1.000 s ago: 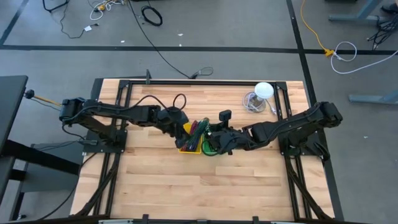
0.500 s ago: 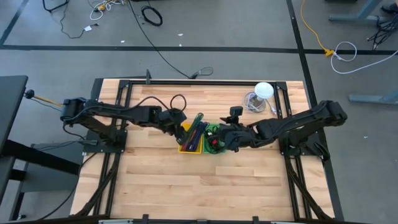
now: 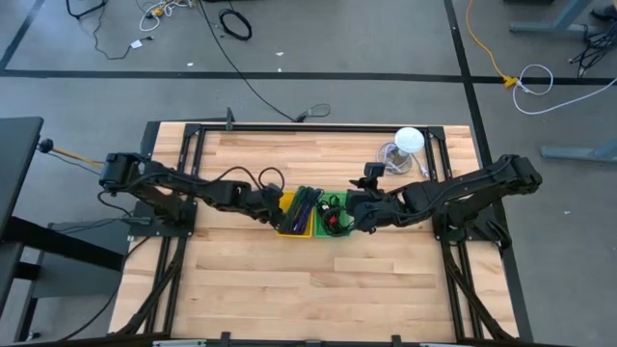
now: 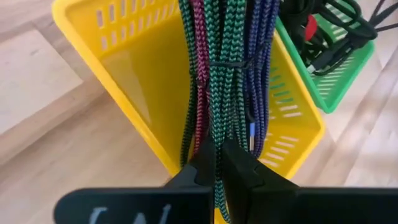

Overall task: Pick & Place USB Port
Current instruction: Put the green charger cable into the yellow basket, then return to Home Position

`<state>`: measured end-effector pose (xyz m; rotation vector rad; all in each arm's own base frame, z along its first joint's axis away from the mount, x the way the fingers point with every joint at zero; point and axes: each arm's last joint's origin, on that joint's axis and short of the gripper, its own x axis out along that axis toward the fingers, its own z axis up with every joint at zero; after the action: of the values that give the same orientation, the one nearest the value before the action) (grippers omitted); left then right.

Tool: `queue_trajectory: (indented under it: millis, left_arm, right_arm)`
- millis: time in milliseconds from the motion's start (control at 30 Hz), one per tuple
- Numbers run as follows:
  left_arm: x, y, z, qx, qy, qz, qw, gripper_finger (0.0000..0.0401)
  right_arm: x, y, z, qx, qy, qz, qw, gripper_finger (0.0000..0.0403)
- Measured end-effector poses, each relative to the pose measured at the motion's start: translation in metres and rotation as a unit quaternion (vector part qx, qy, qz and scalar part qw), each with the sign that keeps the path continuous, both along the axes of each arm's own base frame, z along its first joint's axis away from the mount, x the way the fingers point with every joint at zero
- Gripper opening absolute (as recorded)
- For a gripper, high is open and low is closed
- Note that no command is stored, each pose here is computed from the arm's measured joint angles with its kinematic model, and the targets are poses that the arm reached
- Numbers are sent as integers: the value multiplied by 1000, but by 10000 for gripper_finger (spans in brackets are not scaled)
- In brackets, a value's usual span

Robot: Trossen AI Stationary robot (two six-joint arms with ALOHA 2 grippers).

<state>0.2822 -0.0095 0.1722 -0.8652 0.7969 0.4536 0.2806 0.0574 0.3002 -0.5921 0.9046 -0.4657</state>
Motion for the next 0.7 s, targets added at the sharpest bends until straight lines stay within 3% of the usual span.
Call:
queue_trajectory:
  millis: [433, 700]
  left_arm:
    - [9, -4, 8, 9, -71, -44, 996, 104]
    - [9, 0, 9, 25, -71, -61, 995, 147]
  right_arm:
    - [0, 0, -1, 11, 3, 3, 1000, 125]
    - [0, 0, -1, 14, 1, -1, 1000, 125]
